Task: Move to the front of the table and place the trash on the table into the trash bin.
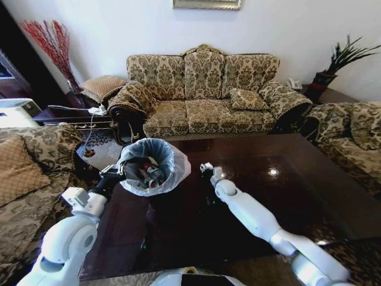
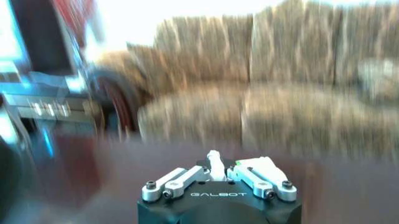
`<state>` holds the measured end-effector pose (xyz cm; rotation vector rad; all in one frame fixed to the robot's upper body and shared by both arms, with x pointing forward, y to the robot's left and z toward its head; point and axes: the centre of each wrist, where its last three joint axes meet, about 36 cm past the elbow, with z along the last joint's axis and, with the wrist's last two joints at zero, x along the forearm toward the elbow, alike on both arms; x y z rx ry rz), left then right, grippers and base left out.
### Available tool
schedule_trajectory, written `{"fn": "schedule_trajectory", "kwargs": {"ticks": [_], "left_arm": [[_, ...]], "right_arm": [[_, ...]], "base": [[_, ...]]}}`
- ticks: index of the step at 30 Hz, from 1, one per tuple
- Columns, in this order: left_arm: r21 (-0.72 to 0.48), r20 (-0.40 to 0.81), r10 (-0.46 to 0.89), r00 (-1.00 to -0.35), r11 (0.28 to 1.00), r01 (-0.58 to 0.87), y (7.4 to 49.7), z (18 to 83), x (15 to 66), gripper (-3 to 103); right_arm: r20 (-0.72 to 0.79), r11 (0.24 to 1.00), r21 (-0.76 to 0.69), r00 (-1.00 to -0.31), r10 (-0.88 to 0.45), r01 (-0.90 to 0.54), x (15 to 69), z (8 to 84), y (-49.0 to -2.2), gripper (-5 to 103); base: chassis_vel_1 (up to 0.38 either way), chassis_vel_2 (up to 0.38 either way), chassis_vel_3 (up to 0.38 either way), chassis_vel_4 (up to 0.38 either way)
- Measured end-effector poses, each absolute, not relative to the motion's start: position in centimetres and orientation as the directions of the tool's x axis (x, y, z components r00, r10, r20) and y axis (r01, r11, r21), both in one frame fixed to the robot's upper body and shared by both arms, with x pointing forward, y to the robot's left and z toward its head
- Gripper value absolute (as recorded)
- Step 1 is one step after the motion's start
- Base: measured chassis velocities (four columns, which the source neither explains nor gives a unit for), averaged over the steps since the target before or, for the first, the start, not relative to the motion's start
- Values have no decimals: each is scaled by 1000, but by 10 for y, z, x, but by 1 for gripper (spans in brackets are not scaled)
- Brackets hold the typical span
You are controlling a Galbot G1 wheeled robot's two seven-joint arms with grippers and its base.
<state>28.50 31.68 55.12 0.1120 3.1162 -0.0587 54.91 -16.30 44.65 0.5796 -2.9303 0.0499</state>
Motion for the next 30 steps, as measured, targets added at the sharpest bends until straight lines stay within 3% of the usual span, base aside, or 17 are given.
{"fn": "schedule_trajectory", "kwargs": {"ticks": [5,7,10,11,14,15,19,22,25,27,28,30], "left_arm": [[-38,-22,76,-997,996,77,315,550,285,4],[-39,-18,81,-997,996,81,314,549,285,4],[-40,-15,82,-997,996,82,314,548,286,4],[-39,-13,83,-996,996,84,313,547,286,4],[-38,-12,82,-997,996,83,313,547,287,4],[-38,-12,82,-997,996,83,313,547,287,4],[-37,-14,75,-997,996,76,314,548,287,4],[-41,-18,72,-997,997,73,313,549,287,4],[-43,-19,71,-997,997,71,313,549,287,4],[-42,-19,67,-998,997,68,314,549,286,4],[-42,-19,67,-998,997,68,314,549,286,4],[-38,-17,67,-998,997,67,314,550,285,4]], "right_arm": [[-74,885,-59,-882,-466,-462,528,558,-157,5],[-207,834,-98,-808,-551,-544,506,622,-141,5],[-253,797,-112,-758,-601,-594,493,648,-129,5],[-279,749,-113,-703,-654,-652,478,667,-117,5],[-250,630,-102,-593,-765,-770,446,676,-97,5],[-250,630,-102,-593,-765,-770,446,676,-97,5],[-138,464,-69,-453,-881,-883,411,647,-76,5],[-64,403,-76,-399,-915,-912,402,633,-68,5],[-29,391,-86,-390,-920,-916,398,629,-64,2],[-14,399,-95,-399,-917,-912,399,625,-61,16],[-14,399,-95,-399,-917,-912,399,625,-61,16],[-11,415,-104,-416,-909,-904,403,623,-63,27]], "base": [[0,0,0,0],[0,0,0,0],[0,0,0,0],[0,0,0,0],[0,0,0,0],[0,0,0,0],[0,0,0,0],[0,0,0,0],[0,0,0,0],[0,0,0,0],[0,0,0,0],[0,0,0,0]]}}
